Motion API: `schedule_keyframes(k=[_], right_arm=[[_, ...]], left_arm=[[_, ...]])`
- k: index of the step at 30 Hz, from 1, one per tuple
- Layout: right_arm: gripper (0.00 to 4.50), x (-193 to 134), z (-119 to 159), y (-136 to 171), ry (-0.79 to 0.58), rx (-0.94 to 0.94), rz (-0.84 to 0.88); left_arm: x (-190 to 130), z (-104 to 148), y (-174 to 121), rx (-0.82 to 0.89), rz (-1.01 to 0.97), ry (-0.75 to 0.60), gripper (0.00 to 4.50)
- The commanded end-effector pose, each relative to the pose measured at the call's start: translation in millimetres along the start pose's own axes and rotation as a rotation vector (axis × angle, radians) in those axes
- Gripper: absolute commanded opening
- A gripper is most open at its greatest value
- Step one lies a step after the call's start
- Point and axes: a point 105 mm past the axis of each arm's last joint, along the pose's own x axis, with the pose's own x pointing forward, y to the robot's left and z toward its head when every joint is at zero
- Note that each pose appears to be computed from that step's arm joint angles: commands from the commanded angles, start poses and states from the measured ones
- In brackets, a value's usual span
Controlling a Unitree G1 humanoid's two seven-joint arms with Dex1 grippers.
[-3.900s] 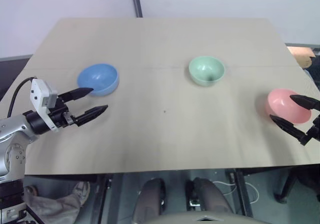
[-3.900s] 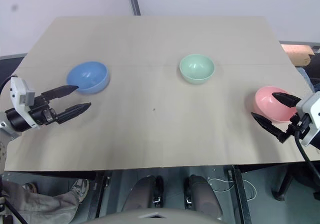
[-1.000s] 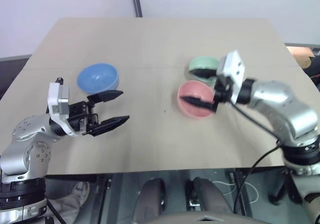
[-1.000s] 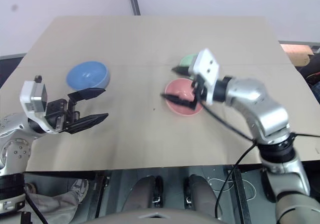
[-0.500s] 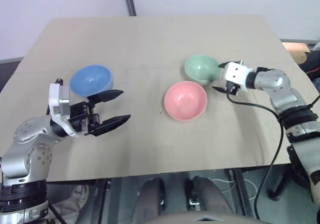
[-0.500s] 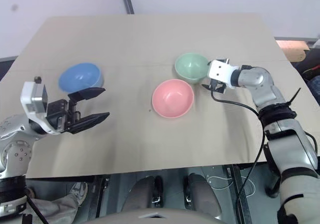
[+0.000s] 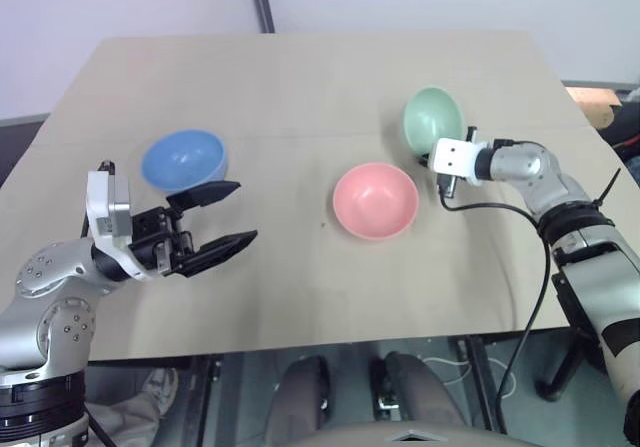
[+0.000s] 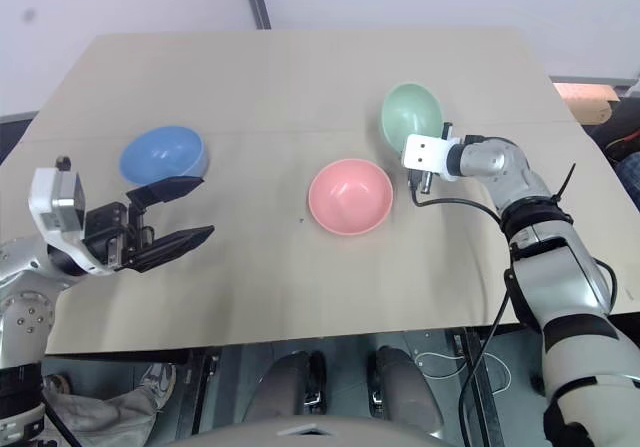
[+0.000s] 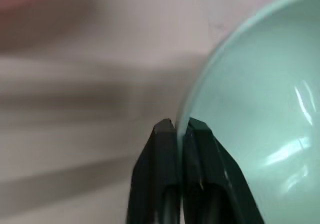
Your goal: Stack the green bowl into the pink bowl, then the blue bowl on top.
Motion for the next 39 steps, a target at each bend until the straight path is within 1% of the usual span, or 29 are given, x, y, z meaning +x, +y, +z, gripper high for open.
schedule_keyframes(k=[1, 4, 7, 8, 10, 13, 15, 16, 17, 18, 21, 22, 23, 24, 25, 27, 30, 33, 34, 35, 37, 39], right_arm=[[0.07, -17, 20, -30, -0.082, -0.045, -0.090], [0.07, -34, 39, -44, -0.185, 0.013, -0.138], [0.07, -61, 70, -45, -0.316, 0.088, -0.130], [0.07, -75, 85, -36, -0.367, 0.110, -0.090], [0.07, -93, 106, -13, -0.421, 0.156, 0.006], [0.07, -104, 124, 24, -0.417, 0.197, 0.148], [0.84, -99, 125, 44, -0.378, 0.213, 0.204], [1.03, -95, 123, 49, -0.363, 0.221, 0.210], [1.41, -91, 121, 52, -0.347, 0.225, 0.207], [1.93, -86, 116, 52, -0.322, 0.227, 0.190], [3.32, -79, 105, 40, -0.268, 0.202, 0.091], [3.87, -80, 105, 32, -0.266, 0.204, 0.035], [4.34, -83, 105, 26, -0.271, 0.217, 0.001], [4.46, -87, 107, 20, -0.286, 0.241, -0.038], [4.46, -92, 110, 14, -0.302, 0.262, -0.076], [4.46, -102, 117, 9, -0.365, 0.338, -0.098], [4.46, -120, 131, 11, -0.460, 0.443, -0.093], [4.46, -134, 138, 18, -0.497, 0.504, -0.083], [4.46, -136, 139, 20, -0.498, 0.511, -0.083], [4.46, -138, 139, 24, -0.497, 0.523, -0.075], [4.46, -138, 139, 28, -0.497, 0.544, -0.067], [4.46, -136, 139, 31, -0.497, 0.549, -0.066]], left_arm=[[4, 17, 0, 0.043, -0.022, -0.067, 4.50], [5, 21, 5, 0.033, -0.010, -0.122, 4.50], [4, 20, 13, 0.031, 0.026, -0.142, 4.50], [3, 19, 17, 0.029, 0.046, -0.149, 4.50], [1, 17, 24, 0.025, 0.081, -0.159, 4.50], [-1, 14, 35, 0.027, 0.125, -0.159, 4.50], [0, 12, 41, 0.034, 0.150, -0.148, 4.50], [1, 11, 44, 0.034, 0.159, -0.141, 4.50], [3, 10, 46, 0.038, 0.167, -0.134, 4.50], [5, 9, 48, 0.041, 0.175, -0.123, 4.50], [8, 5, 54, 0.046, 0.206, -0.079, 4.50], [8, 4, 56, 0.050, 0.224, -0.059, 4.50], [8, 3, 59, 0.063, 0.245, -0.034, 4.50], [7, 0, 63, 0.089, 0.286, 0.006, 4.50], [6, 0, 68, 0.126, 0.340, 0.038, 4.50], [3, -3, 77, 0.203, 0.430, 0.128, 4.50], [-9, -4, 92, 0.302, 0.584, 0.280, 4.50], [-25, -2, 109, 0.344, 0.764, 0.460, 4.50], [-27, -3, 112, 0.351, 0.787, 0.507, 4.50], [-23, -3, 112, 0.384, 0.761, 0.563, 4.50], [-22, -12, 114, 0.438, 0.746, 0.725, 4.50], [-22, -17, 116, 0.497, 0.732, 0.814, 4.50]])
